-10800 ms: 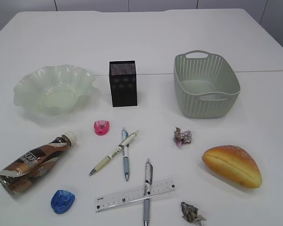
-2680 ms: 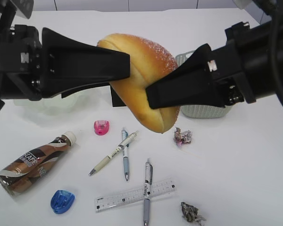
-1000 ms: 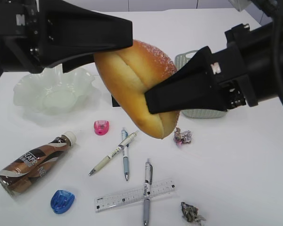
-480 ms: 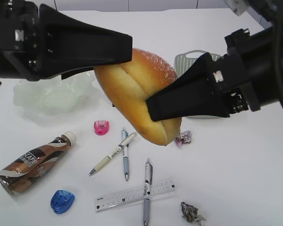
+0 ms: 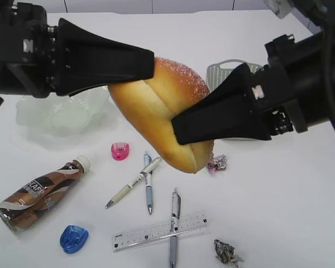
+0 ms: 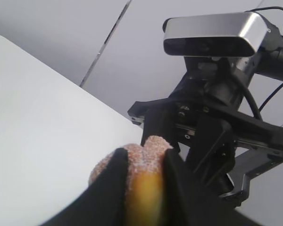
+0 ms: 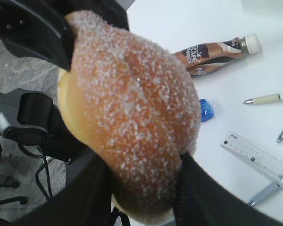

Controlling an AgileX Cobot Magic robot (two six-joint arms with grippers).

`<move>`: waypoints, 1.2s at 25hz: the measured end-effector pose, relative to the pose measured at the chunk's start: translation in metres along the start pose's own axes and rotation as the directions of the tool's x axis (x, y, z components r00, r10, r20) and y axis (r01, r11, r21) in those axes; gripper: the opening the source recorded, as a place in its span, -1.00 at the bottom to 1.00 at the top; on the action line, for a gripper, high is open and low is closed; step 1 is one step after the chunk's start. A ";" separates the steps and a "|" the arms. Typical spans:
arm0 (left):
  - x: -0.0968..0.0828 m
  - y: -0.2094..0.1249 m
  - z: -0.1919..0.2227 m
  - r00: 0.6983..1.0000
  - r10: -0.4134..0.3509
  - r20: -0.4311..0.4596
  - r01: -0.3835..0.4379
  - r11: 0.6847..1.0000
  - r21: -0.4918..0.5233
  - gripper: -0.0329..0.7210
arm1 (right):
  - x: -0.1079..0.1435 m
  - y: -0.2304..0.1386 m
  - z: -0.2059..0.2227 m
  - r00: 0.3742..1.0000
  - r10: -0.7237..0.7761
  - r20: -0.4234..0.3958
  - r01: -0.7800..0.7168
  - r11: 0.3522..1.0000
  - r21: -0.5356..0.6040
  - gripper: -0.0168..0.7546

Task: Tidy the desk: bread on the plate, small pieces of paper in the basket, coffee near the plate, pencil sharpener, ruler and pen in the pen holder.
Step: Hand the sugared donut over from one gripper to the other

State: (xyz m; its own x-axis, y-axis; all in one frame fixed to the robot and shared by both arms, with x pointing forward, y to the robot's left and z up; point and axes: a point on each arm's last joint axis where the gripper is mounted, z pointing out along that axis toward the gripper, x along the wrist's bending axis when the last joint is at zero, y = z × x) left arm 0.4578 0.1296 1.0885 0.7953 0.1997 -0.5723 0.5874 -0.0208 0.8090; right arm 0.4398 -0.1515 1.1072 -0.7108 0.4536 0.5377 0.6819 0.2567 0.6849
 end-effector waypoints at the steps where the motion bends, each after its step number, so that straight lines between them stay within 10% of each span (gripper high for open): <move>1: 0.000 0.000 0.000 1.000 -0.001 -0.005 0.001 1.000 -0.001 -0.51 | 0.000 0.000 0.000 1.000 0.000 0.002 0.000 1.000 -0.002 -0.26; 13: 0.004 0.001 0.000 0.999 -0.007 -0.044 0.006 1.000 -0.010 -0.57 | -0.002 0.001 0.001 1.000 0.002 0.012 -0.002 1.000 -0.006 0.35; 30: 0.030 -0.001 -0.006 0.943 0.073 -0.325 -0.066 0.997 0.033 -0.61 | -0.012 -0.008 0.000 0.992 0.016 0.124 -0.026 0.996 0.084 0.40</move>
State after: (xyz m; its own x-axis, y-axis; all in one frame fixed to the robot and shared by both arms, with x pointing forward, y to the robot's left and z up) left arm 0.4804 0.1411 1.0714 0.7444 0.5049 -0.4369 0.5382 -0.0665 0.8402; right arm 0.4430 -0.1589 1.0955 -0.6729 0.5600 0.4834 0.7125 0.3151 0.6269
